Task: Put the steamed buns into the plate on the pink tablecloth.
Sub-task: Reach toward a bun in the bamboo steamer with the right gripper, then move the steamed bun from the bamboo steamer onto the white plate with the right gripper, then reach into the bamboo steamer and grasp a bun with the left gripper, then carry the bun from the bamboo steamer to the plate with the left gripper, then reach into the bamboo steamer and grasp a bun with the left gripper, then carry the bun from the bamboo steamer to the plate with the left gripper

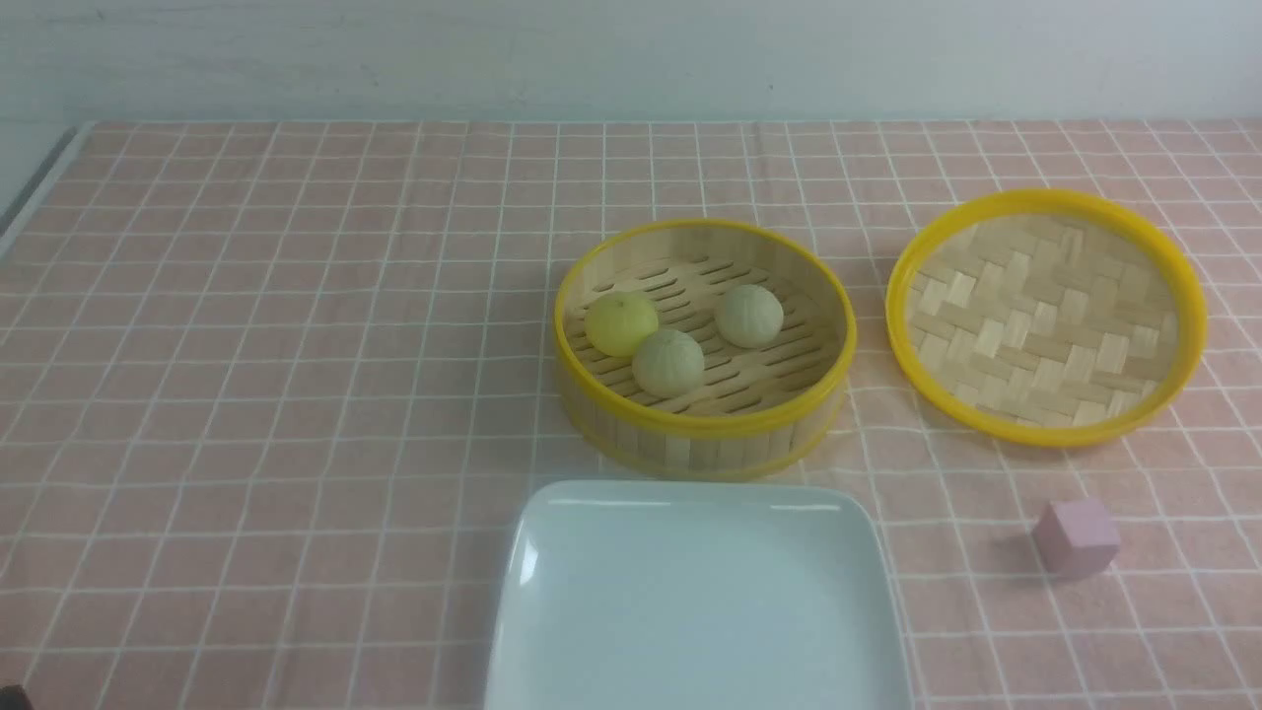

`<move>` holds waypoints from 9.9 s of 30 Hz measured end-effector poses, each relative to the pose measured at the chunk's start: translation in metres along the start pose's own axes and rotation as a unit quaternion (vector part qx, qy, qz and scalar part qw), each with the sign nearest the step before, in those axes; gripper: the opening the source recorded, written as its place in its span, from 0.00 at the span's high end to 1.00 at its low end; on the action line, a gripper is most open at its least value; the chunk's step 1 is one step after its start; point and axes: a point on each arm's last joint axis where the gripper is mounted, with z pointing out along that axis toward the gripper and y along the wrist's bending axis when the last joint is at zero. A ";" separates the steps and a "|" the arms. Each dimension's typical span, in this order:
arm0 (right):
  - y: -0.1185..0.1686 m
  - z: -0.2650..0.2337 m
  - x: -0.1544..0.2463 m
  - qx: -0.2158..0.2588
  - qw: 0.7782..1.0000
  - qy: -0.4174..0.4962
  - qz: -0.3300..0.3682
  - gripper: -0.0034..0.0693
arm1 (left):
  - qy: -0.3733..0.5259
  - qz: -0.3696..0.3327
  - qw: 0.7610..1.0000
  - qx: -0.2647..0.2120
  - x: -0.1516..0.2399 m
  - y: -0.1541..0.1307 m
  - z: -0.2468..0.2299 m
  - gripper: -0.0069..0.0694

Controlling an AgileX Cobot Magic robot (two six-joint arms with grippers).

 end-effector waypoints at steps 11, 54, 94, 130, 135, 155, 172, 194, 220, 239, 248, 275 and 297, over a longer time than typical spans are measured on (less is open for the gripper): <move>0.000 0.000 0.000 0.000 1.000 0.000 0.000 0.62 | 0.000 0.000 1.000 0.000 0.000 0.000 0.000 0.60; -0.004 0.001 -0.001 0.019 1.000 -0.014 -0.020 0.62 | 0.020 -0.340 0.938 0.063 0.000 -0.012 -0.001 0.60; 0.047 0.079 -0.100 -0.098 0.899 0.404 0.138 0.95 | 0.476 -0.126 0.869 0.052 -0.088 -0.037 0.067 0.91; 0.182 0.370 -0.164 -0.143 0.907 0.389 -0.077 0.92 | 0.425 -0.148 0.874 0.186 -0.099 -0.060 0.079 0.85; 0.181 0.289 -0.233 -0.181 0.892 0.401 -0.104 0.94 | 0.425 -0.148 0.874 0.186 -0.099 -0.060 0.079 0.84; 0.193 0.211 -0.076 -0.173 0.857 0.478 -0.084 0.51 | 0.422 -0.148 0.875 0.185 -0.099 -0.060 0.080 0.79; 0.127 0.090 -0.197 -0.088 0.885 0.412 -0.200 0.96 | 0.451 -0.113 0.839 0.282 -0.142 -0.099 0.090 0.80; 0.043 0.008 -0.121 -0.035 0.930 0.323 -0.172 0.94 | 0.439 0.059 0.853 0.277 -0.169 -0.285 0.252 0.52; 0.043 0.012 -0.125 -0.036 0.937 0.295 -0.182 0.90 | 0.403 0.149 0.858 0.283 -0.240 -0.263 0.202 0.88; 0.045 0.013 -0.126 -0.042 0.940 0.286 -0.178 0.88 | 0.519 0.142 0.805 0.250 -0.076 -0.313 0.183 0.53; 0.045 0.013 -0.126 -0.042 0.941 0.287 -0.177 0.87 | 0.421 0.096 0.872 0.229 -0.157 -0.321 0.190 0.60; 0.048 0.013 -0.126 -0.054 0.943 0.285 -0.166 0.83 | 0.364 0.086 0.917 0.138 -0.139 -0.300 0.337 0.54; 0.049 0.012 -0.124 -0.061 0.942 0.292 -0.156 0.79 | 0.413 0.127 0.873 0.227 -0.240 -0.253 0.203 0.88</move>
